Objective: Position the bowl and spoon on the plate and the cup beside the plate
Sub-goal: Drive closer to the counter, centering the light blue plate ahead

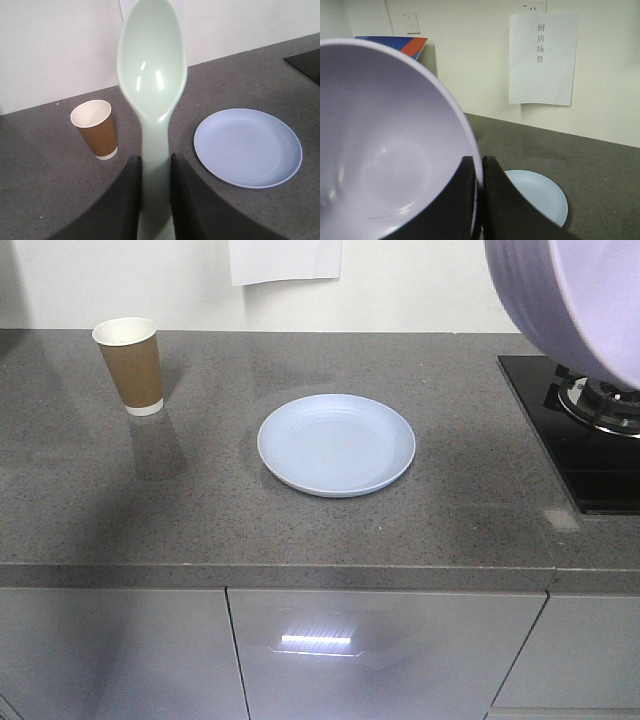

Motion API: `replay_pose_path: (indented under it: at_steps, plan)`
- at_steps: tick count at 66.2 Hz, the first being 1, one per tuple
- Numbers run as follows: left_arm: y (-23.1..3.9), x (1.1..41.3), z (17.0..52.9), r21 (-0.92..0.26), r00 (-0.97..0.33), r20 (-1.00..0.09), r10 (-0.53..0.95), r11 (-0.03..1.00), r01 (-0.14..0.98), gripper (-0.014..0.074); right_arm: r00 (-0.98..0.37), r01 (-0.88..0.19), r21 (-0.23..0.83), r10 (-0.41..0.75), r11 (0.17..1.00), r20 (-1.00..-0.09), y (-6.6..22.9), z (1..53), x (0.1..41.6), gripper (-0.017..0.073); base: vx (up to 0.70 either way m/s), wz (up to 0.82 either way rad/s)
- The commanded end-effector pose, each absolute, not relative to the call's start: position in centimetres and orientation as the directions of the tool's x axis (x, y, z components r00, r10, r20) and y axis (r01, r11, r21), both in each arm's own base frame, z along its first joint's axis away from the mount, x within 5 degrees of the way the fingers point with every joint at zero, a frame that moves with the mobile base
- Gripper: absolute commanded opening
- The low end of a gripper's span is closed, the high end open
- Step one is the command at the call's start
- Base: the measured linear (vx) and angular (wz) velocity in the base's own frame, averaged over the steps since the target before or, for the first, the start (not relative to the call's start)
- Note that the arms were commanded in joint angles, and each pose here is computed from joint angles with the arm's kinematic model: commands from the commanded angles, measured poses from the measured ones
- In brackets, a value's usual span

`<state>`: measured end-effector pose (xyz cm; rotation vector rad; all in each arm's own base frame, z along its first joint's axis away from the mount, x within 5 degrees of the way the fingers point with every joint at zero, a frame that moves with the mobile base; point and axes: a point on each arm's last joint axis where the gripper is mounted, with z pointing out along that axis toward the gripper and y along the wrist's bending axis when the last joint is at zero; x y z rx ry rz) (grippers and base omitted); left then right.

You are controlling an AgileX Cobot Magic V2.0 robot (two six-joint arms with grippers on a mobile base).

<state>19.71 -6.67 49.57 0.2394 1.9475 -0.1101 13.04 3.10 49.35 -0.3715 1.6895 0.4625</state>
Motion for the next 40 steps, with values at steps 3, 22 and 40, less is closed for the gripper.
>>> replay_pose_path:
  at_steps: [3, 22, 40]
  plan:
    - [-6.43, 18.99, 51.30, 0.025, -0.264, -0.961, 0.085, 0.974, 0.224, -0.0006, -0.095, -0.489, 0.101, 0.062, 0.866, -0.994, 3.16, 50.61, 12.75, -0.0005, 0.05, -0.03]
    - [-6.43, 18.99, 51.30, 0.025, -0.264, -0.961, 0.085, 0.974, 0.224, -0.0006, -0.095, -0.489, 0.101, 0.062, 0.866, -0.994, 3.16, 50.61, 12.75, -0.0005, 0.05, 0.00]
    - [-6.43, 18.99, 51.30, 0.025, -0.264, -0.961, 0.085, 0.974, 0.224, -0.0006, -0.095, -0.489, 0.101, 0.062, 0.866, -0.994, 3.16, 50.61, 12.75, -0.0005, 0.05, 0.00]
